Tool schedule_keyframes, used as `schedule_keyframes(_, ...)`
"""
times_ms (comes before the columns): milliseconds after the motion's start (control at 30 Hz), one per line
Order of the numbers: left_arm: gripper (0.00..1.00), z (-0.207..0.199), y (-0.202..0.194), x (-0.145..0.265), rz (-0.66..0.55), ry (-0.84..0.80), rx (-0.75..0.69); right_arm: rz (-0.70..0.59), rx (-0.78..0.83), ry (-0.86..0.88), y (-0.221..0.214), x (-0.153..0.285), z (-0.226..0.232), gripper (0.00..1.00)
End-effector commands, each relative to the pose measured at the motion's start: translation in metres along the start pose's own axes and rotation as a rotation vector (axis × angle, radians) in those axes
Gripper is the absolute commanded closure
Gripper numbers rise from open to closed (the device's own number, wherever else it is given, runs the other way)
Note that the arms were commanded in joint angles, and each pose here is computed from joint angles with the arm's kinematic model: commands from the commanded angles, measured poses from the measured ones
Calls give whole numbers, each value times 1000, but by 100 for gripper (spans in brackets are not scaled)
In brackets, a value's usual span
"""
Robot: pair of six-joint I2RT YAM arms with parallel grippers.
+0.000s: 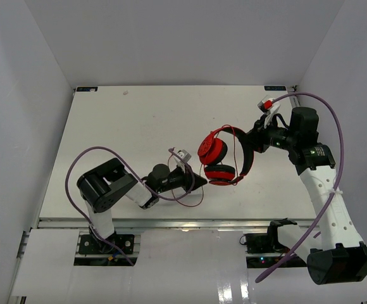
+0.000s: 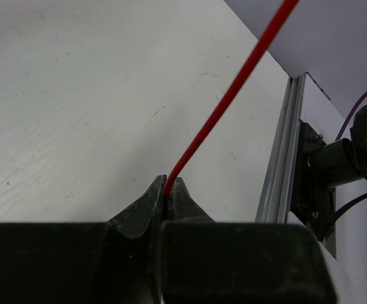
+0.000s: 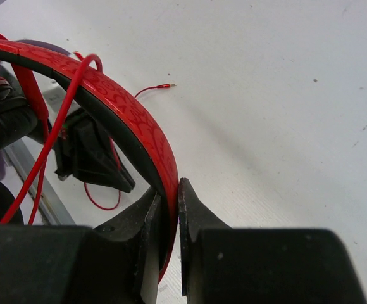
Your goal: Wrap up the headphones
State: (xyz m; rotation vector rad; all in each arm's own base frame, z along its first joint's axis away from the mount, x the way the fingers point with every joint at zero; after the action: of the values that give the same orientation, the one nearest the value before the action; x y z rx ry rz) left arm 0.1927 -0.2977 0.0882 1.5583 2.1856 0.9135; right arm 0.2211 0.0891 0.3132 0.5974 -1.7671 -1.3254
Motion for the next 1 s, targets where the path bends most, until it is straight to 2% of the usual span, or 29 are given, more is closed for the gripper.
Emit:
schedule_keyframes(0,99,-16,12,13,-59,-33,-35,-42,3,-87,23,8,-12,92)
schedule_keyframes(267,100,-31,34,31,-180,-6,-70,-7,42,-93,15,10,-13,92)
schedule_keyframes(500,100,-38,105,51,-324,115,-166,26,170,-38,6,20,-2,92)
schedule_keyframes(600,100,-28,129,60,-301,190,-184,27,186,-33,4,22,1,92)
schedule_keyframes(700,100,-21,137,61,-250,204,-188,12,177,-18,7,22,3,92)
schedule_keyframes(967,100,0,121,60,-162,229,-141,-44,132,-6,27,29,6,92)
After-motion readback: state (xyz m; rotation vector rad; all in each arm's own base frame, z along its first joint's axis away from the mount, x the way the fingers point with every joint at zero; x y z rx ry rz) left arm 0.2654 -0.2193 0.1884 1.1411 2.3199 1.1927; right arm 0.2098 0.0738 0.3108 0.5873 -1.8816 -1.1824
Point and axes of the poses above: each gripper's point midway between its finger pads, its own x axis back along the fingers, its own z axis along the line the jaws close on, y = z × x, the point moved 8 cm from there along x, back along the fingers, and after that the axes turned 15 degrees about x, right-handed, at the moved point
